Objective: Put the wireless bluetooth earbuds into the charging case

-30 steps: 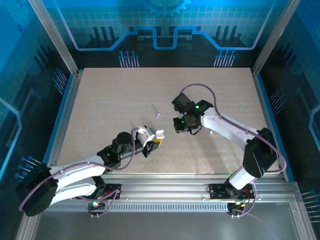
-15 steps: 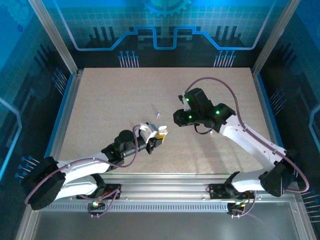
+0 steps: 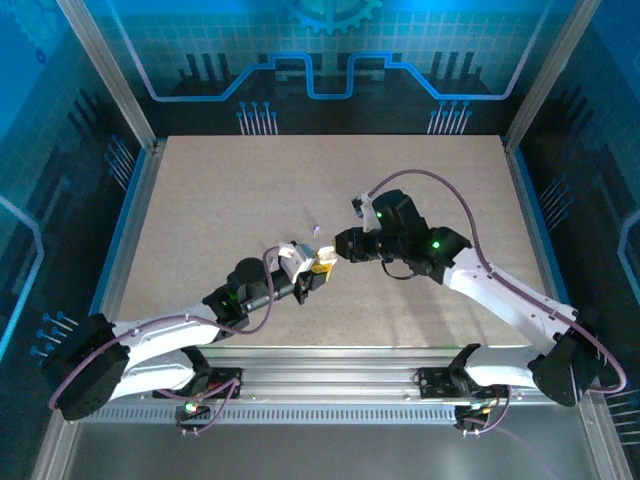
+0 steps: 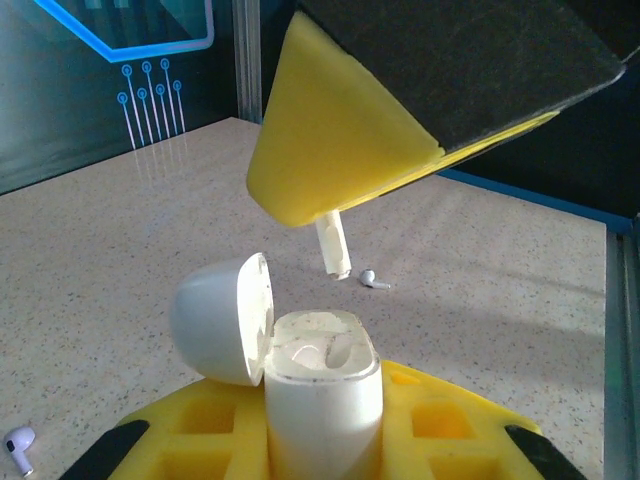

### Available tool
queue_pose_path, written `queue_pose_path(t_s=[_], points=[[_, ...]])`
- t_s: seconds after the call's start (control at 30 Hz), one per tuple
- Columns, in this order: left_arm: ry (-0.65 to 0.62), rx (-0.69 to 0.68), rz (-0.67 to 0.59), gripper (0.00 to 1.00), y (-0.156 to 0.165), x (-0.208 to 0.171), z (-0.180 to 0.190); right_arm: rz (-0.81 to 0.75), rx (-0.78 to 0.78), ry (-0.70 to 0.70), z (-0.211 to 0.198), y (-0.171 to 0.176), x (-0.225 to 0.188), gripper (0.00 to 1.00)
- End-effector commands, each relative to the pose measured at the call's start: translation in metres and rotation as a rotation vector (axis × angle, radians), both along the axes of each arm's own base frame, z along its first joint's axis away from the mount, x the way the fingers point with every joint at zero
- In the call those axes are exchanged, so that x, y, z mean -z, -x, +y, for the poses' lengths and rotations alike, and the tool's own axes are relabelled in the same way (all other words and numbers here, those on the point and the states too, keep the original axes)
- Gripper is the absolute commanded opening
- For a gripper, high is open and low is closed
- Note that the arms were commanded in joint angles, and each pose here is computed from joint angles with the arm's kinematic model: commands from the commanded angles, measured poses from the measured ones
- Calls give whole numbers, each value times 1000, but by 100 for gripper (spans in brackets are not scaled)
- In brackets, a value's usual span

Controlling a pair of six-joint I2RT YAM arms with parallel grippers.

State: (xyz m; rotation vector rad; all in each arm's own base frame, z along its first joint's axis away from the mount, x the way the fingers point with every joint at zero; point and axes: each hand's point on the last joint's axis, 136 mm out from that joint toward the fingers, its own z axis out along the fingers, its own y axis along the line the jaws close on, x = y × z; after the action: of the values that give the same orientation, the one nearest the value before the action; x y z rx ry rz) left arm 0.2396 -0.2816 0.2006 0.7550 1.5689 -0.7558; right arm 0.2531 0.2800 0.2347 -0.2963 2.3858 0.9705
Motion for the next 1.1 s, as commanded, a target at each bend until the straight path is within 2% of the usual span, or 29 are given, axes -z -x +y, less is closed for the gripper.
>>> queue_pose_path(t_s=[0.0, 1.07], points=[[66, 9, -50, 17, 0, -28, -1, -45, -51, -87, 15, 7, -21, 18], [125, -15, -111, 17, 5, -54, 9, -7, -203, -108, 33, 31, -7, 18]])
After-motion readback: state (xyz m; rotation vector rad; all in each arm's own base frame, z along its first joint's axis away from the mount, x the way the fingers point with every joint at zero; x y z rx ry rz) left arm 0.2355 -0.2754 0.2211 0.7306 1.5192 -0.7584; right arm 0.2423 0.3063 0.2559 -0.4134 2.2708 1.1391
